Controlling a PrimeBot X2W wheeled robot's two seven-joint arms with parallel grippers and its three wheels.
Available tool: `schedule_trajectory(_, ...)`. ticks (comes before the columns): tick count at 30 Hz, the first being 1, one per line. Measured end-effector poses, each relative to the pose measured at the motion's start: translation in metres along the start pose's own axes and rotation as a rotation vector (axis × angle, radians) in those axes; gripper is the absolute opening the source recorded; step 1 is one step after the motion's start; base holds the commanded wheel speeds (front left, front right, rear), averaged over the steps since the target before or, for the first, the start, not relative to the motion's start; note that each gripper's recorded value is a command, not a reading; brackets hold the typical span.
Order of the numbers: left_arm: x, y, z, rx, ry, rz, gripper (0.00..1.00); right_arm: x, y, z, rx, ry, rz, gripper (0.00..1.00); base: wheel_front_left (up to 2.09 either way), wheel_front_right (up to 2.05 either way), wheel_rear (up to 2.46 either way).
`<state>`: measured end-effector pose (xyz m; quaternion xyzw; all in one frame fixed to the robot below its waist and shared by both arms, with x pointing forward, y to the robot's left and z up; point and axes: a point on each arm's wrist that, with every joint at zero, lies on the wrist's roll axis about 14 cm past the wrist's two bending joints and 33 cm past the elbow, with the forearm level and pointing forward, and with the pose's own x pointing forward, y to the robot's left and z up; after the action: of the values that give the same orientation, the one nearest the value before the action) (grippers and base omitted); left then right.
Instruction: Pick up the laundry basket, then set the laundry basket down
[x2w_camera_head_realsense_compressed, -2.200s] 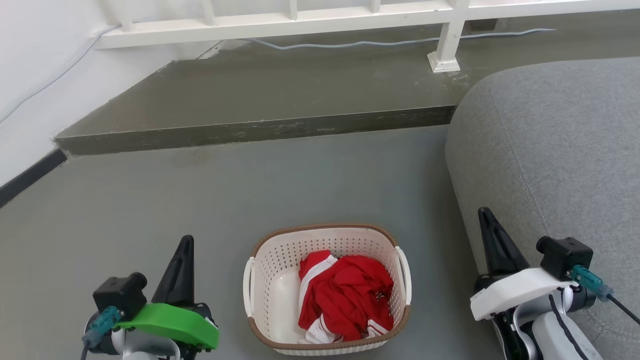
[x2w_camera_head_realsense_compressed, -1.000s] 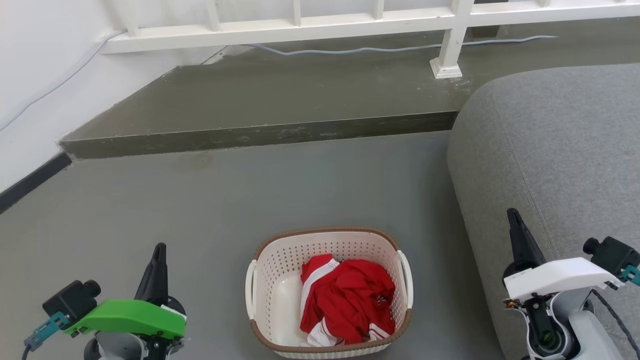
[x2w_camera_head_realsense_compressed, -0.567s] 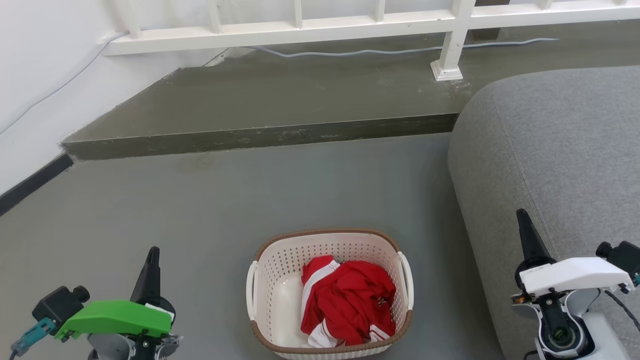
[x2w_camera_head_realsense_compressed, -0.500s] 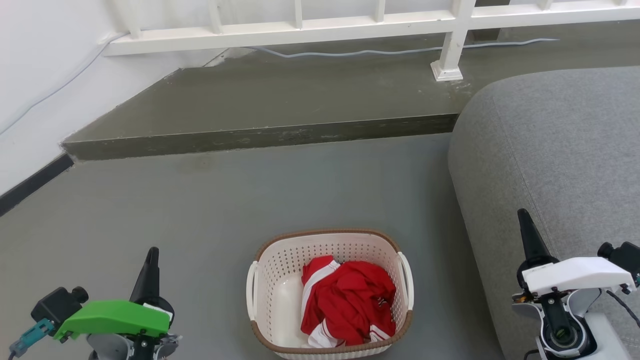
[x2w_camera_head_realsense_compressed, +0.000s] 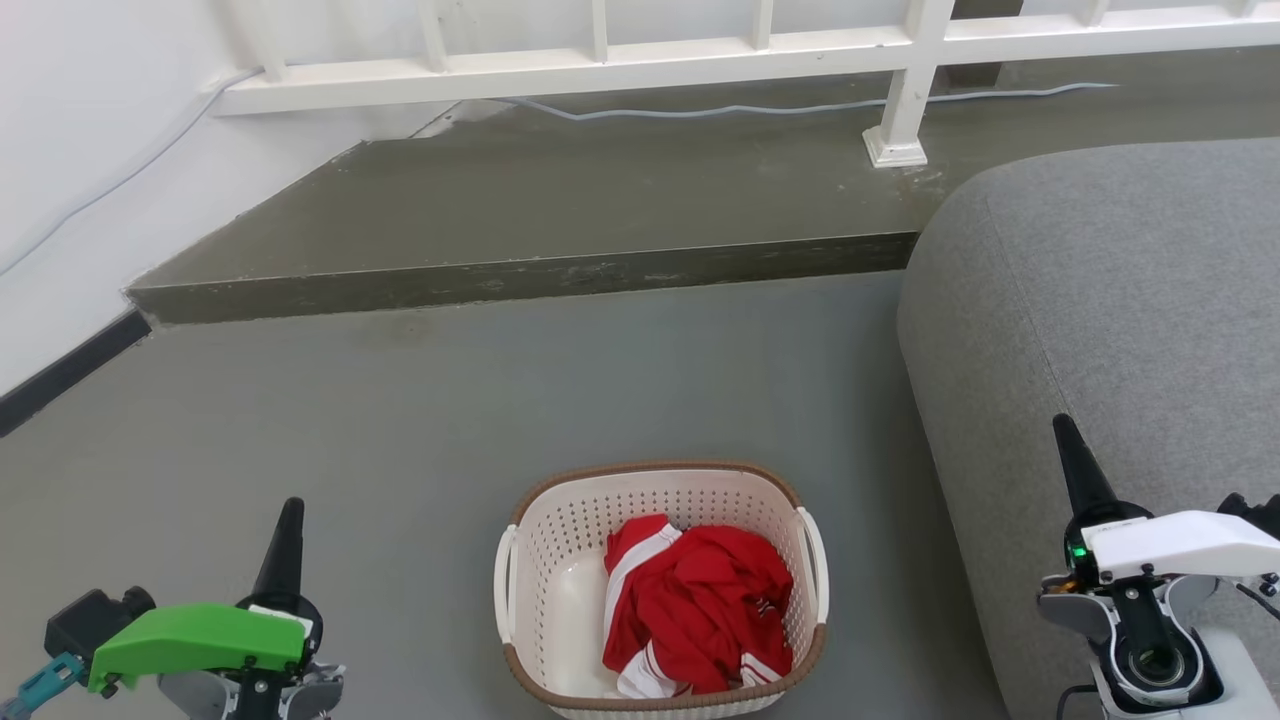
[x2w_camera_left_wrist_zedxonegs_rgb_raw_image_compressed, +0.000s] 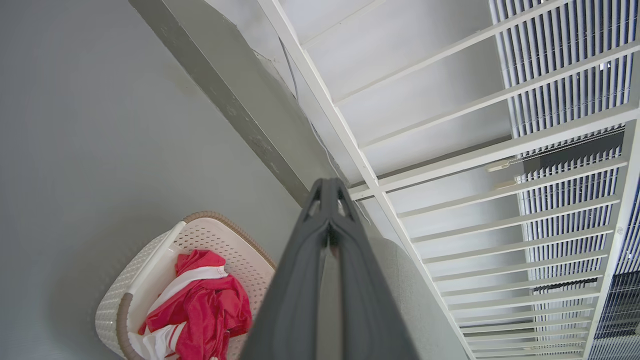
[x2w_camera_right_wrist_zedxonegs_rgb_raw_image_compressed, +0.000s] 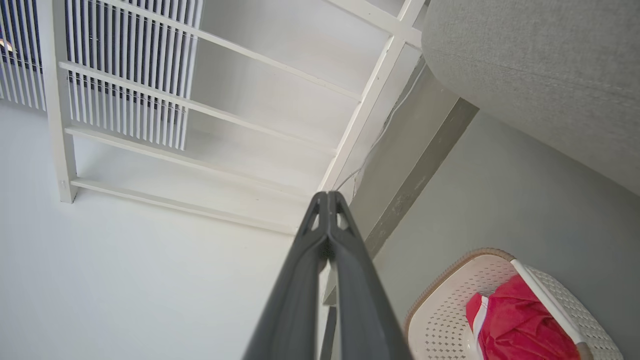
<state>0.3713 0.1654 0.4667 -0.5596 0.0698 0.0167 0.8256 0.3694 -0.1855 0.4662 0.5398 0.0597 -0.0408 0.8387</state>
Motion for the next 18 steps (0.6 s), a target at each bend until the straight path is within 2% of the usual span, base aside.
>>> schedule_trajectory(18, 0.0, 0.002, 0.012, -0.213, -0.014, -0.006, 0.0, 0.001, -0.001, 0.011, 0.243, -0.017, 0.011, 0.0, 0.0, 0.0, 0.0)
